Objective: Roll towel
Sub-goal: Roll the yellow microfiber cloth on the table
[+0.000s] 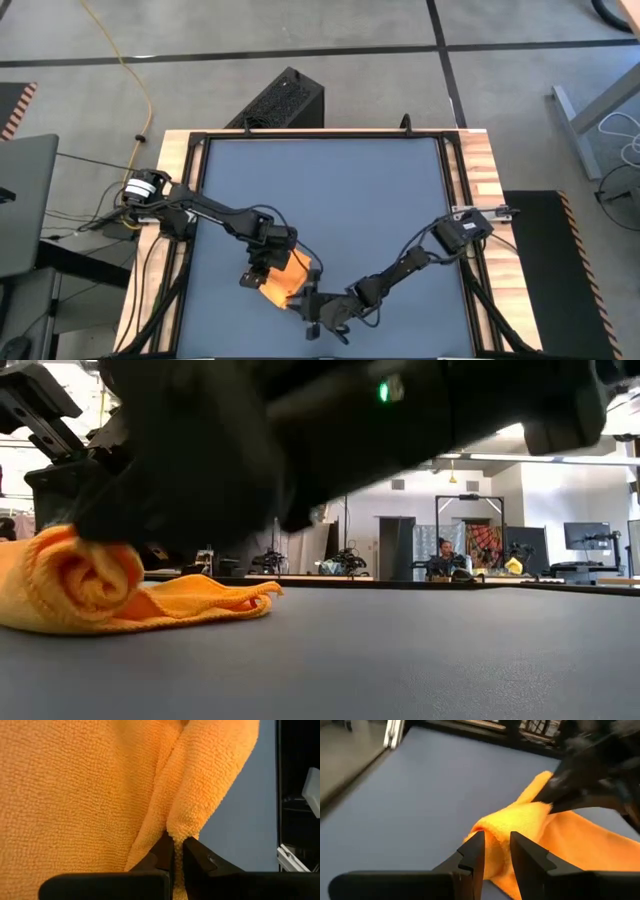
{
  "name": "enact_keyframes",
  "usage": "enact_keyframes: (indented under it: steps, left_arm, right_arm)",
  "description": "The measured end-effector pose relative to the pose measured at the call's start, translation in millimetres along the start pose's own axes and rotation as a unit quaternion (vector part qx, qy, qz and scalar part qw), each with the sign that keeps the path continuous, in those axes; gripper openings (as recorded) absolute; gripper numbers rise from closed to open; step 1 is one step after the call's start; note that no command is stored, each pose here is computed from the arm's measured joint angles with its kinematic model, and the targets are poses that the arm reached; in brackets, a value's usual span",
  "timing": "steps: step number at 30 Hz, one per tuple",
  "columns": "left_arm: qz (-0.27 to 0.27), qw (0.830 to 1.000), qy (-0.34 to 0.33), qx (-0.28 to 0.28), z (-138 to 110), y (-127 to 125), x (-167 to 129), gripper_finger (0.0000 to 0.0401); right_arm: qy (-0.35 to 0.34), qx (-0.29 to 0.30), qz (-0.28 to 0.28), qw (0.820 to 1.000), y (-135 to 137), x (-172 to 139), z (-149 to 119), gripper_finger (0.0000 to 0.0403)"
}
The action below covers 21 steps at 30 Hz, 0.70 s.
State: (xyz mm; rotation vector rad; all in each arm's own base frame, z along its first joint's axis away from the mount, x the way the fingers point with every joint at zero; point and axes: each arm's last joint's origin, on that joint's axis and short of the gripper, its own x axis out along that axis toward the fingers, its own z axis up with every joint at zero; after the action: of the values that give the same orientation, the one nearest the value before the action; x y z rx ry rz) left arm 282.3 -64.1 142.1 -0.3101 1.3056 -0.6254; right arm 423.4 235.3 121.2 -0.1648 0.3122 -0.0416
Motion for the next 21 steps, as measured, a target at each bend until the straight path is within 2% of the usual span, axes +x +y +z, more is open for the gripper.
enact_keyframes:
  steps: [3, 9, 13, 21]
  left_arm:
    - [-0.002, 1.0, 0.001, -0.001, 0, 0, 0, 0.0006]
    - [0.006, 1.0, -0.002, 0.003, 0, 0, 0, 0.001]
    - [0.015, 1.0, -0.004, 0.013, 1, 1, 0, 0.0029]
    - [0.016, 0.999, -0.001, 0.034, 0, 0, 0, 0.0094]
  right_arm:
    - [-0.003, -0.04, -0.006, 0.999, 7, 5, 2, 0.0117]
    - [-0.007, -0.051, -0.021, 0.998, 10, 8, 13, 0.0117]
    - [0.012, -0.02, -0.029, 0.999, 3, 13, 11, 0.0117]
    - [0.039, 0.045, -0.062, 0.996, -10, 19, 4, 0.011]
